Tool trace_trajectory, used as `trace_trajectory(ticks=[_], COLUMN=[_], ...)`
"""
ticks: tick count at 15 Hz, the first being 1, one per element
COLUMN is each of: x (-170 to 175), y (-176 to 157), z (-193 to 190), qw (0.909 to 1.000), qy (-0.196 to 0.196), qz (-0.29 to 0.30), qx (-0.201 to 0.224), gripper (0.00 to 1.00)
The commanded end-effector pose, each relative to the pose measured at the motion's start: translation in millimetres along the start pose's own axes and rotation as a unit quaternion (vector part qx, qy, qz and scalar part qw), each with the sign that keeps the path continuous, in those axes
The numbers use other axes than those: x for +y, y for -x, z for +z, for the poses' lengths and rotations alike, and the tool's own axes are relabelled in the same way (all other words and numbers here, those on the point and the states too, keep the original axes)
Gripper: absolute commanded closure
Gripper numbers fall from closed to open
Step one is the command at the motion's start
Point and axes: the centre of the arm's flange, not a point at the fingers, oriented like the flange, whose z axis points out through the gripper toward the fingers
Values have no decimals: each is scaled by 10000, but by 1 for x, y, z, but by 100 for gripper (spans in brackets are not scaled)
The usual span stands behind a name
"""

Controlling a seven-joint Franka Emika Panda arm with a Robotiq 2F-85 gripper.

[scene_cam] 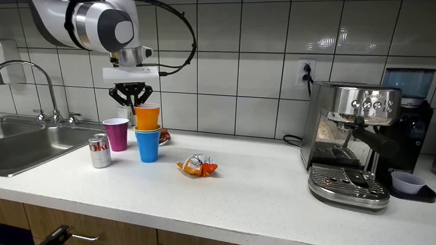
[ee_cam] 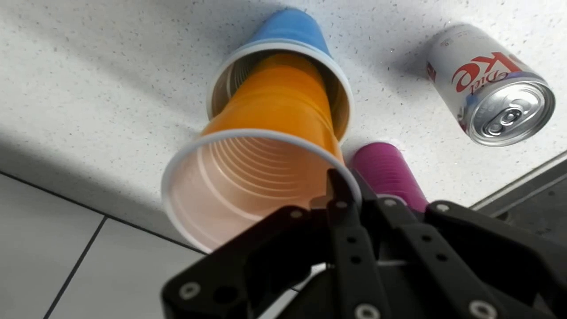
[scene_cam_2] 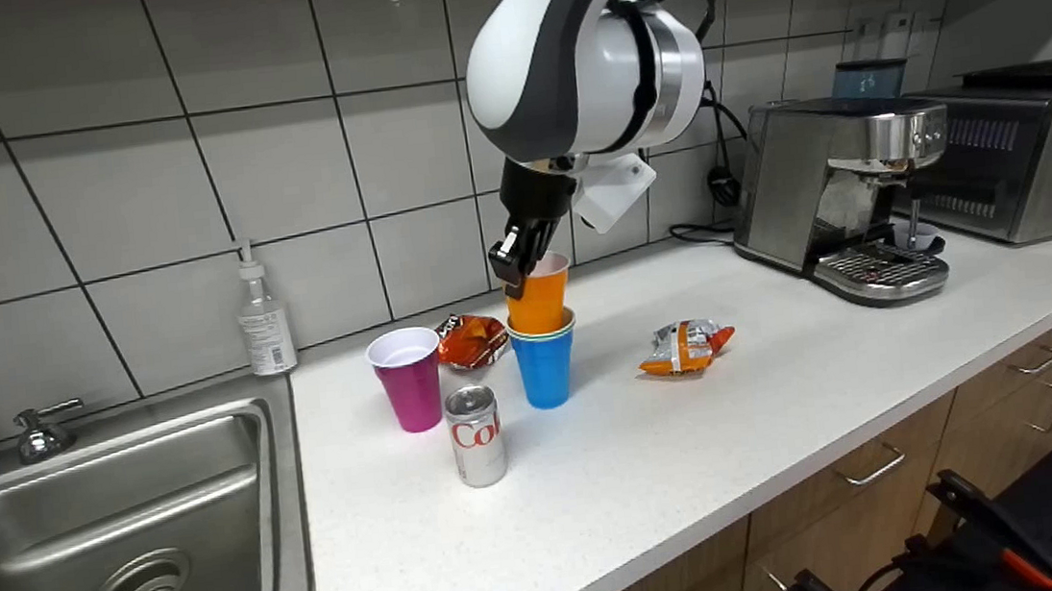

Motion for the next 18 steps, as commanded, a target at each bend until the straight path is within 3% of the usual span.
trace_trajectory(ticks=[1,14,15,18], x=[2,-1,-1,-1], y=[-1,5,5,6], z=[4,14,13,10], qw=[10000,9998,9998,9998], qy=[69,70,72,69], qz=[-52,-151,-150,-166], qx=[18,-117,-116,-117], gripper=[99,99,78,55])
